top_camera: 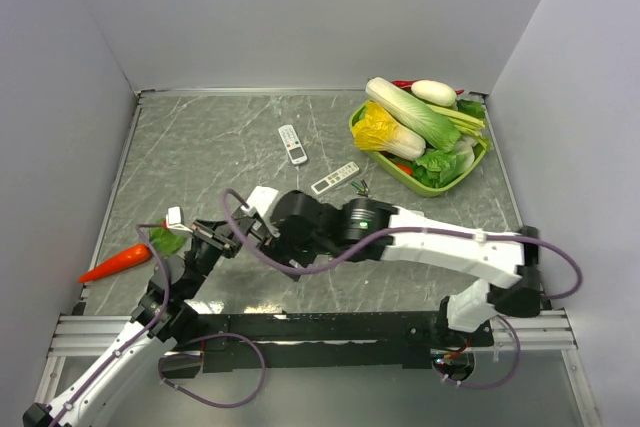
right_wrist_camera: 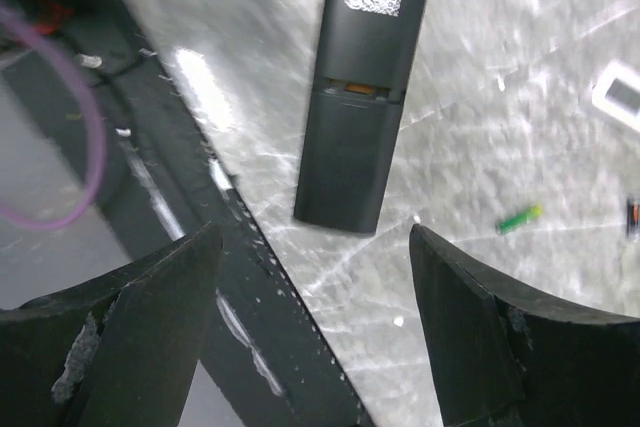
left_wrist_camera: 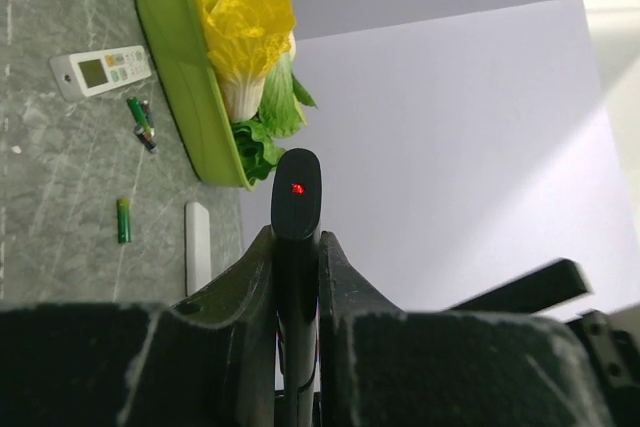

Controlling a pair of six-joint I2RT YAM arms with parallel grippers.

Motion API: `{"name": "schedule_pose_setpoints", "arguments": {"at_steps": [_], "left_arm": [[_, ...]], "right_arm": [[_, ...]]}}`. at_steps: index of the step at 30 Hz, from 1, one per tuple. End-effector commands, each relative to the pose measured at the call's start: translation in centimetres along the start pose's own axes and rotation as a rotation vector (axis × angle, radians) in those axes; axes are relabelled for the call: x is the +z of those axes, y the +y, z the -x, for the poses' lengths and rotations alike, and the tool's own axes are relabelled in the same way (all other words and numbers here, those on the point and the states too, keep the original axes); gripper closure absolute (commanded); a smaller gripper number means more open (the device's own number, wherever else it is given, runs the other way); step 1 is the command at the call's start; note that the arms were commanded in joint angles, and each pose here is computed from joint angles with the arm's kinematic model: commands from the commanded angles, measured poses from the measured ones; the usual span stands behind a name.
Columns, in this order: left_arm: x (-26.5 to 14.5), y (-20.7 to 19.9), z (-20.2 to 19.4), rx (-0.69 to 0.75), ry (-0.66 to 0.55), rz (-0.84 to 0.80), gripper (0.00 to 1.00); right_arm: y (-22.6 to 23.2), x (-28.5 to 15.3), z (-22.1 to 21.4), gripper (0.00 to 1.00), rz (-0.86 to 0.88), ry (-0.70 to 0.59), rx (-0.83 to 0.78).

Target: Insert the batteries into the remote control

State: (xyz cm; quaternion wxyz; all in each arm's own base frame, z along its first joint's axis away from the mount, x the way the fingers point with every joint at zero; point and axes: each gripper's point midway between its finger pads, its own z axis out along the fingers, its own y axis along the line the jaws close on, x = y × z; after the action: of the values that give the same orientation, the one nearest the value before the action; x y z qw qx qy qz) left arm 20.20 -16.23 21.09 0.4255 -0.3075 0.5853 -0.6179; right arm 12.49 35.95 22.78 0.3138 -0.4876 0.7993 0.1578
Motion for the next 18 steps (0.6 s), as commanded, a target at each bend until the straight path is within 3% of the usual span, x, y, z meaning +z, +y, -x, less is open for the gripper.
{"name": "schedule_pose_setpoints", "arguments": {"at_steps": [1, 12, 18], "left_arm": [[-0.1, 0.1, -0.6, -0.033, 0.036, 0.02, 0.99], [0.1, -1.7, -1.9, -0.027, 0.119, 0.018, 0.99], [0.2, -2.5, -2.4, -0.033, 0.151, -0.006, 0.99]], "right_arm": [[-0.3, -5.1, 2.6, 0.18, 0.113, -0.223, -0.139], [2.7, -7.1, -0.1, 0.18, 0.44, -0.532, -0.631], [2.7, -4.5, -0.7, 0.2, 0.466, -0.44, -0.732]]}}
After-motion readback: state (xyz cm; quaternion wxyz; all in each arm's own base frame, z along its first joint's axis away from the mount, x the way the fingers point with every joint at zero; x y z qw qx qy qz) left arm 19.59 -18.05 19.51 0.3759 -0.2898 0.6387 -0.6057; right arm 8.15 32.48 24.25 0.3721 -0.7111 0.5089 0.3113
